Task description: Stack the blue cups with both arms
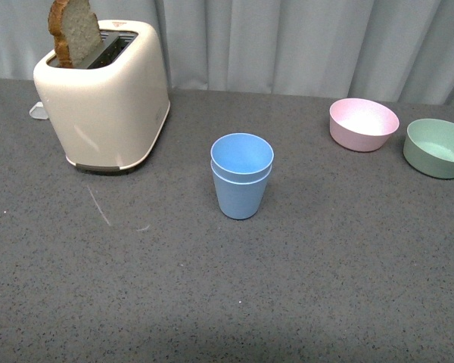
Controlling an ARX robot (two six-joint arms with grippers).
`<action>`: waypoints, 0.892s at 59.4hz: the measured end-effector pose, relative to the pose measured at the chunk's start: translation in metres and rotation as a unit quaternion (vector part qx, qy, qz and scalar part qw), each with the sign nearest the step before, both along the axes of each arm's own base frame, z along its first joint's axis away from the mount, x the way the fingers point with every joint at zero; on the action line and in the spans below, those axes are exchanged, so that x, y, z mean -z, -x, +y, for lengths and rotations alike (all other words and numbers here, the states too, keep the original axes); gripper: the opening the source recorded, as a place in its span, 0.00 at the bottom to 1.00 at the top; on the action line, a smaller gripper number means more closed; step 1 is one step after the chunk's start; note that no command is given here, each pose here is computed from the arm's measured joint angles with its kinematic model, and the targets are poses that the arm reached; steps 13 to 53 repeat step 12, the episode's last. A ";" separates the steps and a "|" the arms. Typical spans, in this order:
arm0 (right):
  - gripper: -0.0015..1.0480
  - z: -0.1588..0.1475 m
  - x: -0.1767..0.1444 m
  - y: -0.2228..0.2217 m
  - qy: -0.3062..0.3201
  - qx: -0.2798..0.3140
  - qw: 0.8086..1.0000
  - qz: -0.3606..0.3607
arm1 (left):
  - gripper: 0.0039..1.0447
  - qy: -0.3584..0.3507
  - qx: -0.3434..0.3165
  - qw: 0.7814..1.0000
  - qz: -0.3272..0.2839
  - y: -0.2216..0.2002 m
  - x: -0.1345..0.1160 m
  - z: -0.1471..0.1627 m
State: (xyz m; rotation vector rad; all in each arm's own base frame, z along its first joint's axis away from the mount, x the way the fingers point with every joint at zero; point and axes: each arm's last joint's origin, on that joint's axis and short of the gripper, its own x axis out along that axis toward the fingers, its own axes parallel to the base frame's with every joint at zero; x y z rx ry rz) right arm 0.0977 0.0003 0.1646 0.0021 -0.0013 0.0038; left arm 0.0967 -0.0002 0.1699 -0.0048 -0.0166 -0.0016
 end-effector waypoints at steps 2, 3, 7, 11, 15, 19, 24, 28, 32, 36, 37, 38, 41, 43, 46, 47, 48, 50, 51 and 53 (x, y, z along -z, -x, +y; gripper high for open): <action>0.91 0.000 0.000 0.000 0.000 0.000 1.000 0.000 | 0.94 0.000 0.000 1.000 0.000 0.000 0.000 0.000; 0.91 0.000 0.000 0.000 0.000 0.000 1.000 0.000 | 0.94 0.000 0.000 1.000 0.000 0.000 0.000 0.000; 0.91 0.000 0.000 0.000 0.000 0.000 1.000 0.000 | 0.94 0.000 0.000 1.000 0.000 0.000 0.000 0.000; 0.91 0.000 0.000 0.000 0.000 0.000 1.000 0.000 | 0.94 0.000 0.000 1.000 0.000 0.000 0.000 0.000; 0.91 0.000 0.000 0.000 0.000 0.000 1.000 0.000 | 0.94 0.000 0.000 1.000 0.000 0.000 0.000 0.000; 0.91 0.000 0.000 0.000 0.000 0.000 1.000 0.000 | 0.94 0.000 0.000 1.000 0.000 0.000 0.000 0.000; 0.91 0.000 0.000 0.000 0.000 0.000 1.000 0.000 | 0.94 0.000 0.000 1.000 0.000 0.000 0.000 0.000; 0.91 0.000 0.000 0.000 0.000 0.000 1.000 0.000 | 0.94 0.000 0.000 1.000 0.000 0.000 0.000 0.000; 0.91 0.000 0.000 0.000 0.000 0.000 1.000 0.000 | 0.94 0.000 0.000 1.000 0.000 0.000 0.000 0.000; 0.91 0.000 0.000 0.000 0.000 0.000 1.000 0.000 | 0.94 0.000 0.000 1.000 0.000 0.000 0.000 0.000; 0.91 0.000 0.000 0.000 0.000 0.000 1.000 0.000 | 0.94 0.000 0.000 1.000 0.000 0.000 0.000 0.000; 0.91 0.000 0.000 0.000 0.000 0.000 1.000 0.000 | 0.94 0.000 0.000 1.000 0.000 0.000 0.000 0.000; 0.91 0.000 0.000 0.000 0.000 0.000 1.000 0.000 | 0.94 0.000 0.000 1.000 0.000 0.000 0.000 0.000; 0.91 0.000 0.000 0.000 0.000 0.000 1.000 0.000 | 0.94 0.000 0.000 1.000 0.000 0.000 0.000 0.000; 0.91 0.000 0.000 0.000 0.000 0.000 1.000 0.000 | 0.94 0.000 0.000 1.000 0.000 0.000 0.000 0.000; 0.91 0.000 0.000 0.000 0.000 0.000 1.000 0.000 | 0.94 0.000 0.000 1.000 0.000 0.000 0.000 0.000; 0.91 0.000 0.000 0.000 0.000 0.000 1.000 0.000 | 0.94 0.000 0.000 1.000 0.000 0.000 0.000 0.000; 0.91 0.000 0.000 0.000 0.000 0.000 1.000 0.000 | 0.94 0.000 0.000 1.000 0.000 0.000 0.000 0.000; 0.91 0.000 0.000 0.000 0.000 0.000 1.000 0.000 | 0.94 0.000 0.000 1.000 0.000 0.000 0.000 0.000; 0.91 0.000 0.000 0.000 0.000 0.000 1.000 0.000 | 0.94 0.000 0.000 1.000 0.000 0.000 0.000 0.000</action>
